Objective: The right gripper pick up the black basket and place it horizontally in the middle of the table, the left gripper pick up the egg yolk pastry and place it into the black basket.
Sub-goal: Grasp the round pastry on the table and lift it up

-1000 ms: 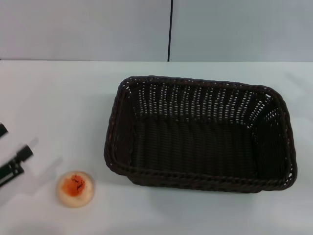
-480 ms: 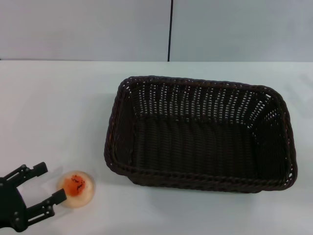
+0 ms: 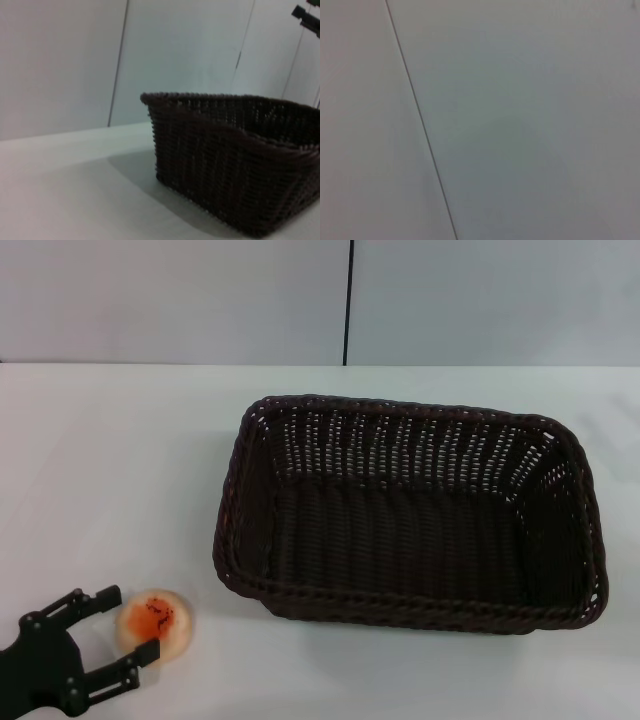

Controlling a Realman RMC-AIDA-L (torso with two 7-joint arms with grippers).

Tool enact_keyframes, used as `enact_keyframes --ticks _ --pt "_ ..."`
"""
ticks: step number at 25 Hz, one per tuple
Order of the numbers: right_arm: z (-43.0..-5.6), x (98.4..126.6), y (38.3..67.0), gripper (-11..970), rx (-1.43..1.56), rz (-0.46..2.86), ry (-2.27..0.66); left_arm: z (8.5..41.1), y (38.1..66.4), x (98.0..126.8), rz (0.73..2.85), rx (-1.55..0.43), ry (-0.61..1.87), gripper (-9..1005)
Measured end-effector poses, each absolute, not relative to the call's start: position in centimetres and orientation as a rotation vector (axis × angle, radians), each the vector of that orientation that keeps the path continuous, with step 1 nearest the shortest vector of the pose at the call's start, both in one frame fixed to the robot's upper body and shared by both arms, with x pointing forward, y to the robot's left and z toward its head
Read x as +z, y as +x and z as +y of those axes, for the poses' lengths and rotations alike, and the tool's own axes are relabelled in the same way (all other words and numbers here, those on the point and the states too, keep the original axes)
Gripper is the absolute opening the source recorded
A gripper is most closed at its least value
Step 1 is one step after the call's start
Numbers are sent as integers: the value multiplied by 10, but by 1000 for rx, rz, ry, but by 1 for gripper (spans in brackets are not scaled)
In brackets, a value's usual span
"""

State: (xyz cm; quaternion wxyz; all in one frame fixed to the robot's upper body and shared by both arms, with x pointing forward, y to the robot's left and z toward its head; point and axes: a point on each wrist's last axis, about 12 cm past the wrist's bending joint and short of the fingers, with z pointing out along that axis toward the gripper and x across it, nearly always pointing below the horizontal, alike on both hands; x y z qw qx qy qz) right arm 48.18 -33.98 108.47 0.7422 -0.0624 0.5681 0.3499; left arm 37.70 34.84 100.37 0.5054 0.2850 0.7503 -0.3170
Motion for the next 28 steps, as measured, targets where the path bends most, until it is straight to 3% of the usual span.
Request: enact_keyframes --ticks 11,21,28 --pt "-340 1079 482 673 764 1252 -84 344 383 999 1846 -774 777 763" --pt "-344 1071 479 673 726 1242 4 346 386 1004 1766 -708 760 316" --pt "-355 1061 468 672 672 1231 146 366 388 1030 1615 -617 639 234"
